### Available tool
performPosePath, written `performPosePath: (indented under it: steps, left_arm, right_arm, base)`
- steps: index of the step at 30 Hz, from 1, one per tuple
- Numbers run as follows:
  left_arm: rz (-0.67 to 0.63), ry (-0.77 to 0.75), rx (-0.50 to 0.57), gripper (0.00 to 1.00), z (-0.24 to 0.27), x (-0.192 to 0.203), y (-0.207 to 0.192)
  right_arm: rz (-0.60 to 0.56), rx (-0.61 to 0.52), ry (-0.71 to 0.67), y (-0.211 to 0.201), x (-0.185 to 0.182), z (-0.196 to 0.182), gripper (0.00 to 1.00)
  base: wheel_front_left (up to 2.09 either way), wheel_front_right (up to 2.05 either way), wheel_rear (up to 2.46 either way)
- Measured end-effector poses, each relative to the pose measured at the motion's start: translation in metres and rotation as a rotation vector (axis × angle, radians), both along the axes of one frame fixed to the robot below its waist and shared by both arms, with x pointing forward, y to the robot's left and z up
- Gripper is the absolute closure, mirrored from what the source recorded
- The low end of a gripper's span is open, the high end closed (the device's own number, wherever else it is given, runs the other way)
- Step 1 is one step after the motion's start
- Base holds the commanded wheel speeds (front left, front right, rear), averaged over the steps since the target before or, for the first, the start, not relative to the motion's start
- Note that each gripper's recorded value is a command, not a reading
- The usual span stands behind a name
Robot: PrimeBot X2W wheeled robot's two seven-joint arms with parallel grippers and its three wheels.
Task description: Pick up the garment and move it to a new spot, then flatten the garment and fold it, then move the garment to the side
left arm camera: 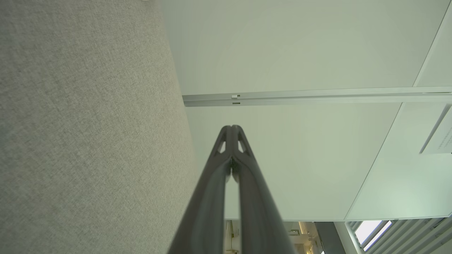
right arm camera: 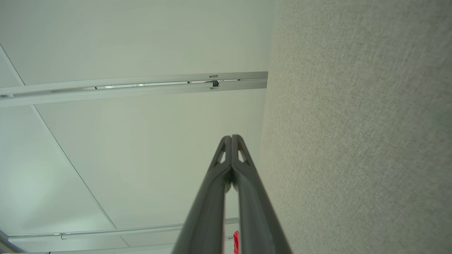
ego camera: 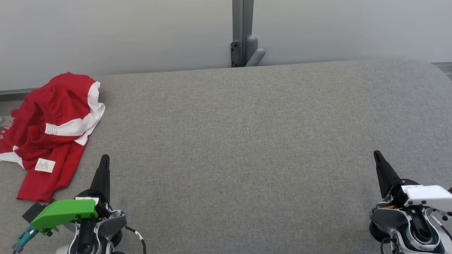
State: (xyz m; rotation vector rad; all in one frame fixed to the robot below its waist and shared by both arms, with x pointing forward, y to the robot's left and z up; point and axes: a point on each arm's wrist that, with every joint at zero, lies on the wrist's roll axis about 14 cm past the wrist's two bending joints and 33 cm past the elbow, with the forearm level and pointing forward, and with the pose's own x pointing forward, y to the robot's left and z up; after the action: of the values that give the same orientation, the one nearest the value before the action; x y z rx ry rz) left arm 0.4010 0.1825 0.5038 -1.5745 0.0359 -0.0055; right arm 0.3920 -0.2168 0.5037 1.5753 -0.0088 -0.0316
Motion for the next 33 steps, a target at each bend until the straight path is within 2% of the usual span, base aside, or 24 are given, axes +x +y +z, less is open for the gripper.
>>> performPosePath:
  steps: [33]
  left_arm:
    - [0.0, 0.0, 0.0, 1.0, 0.0, 0.0, 0.0]
  right_arm:
    - [0.0, 0.0, 0.0, 0.0, 0.0, 0.0, 1.0]
  base:
    - [0.0, 0.0, 0.0]
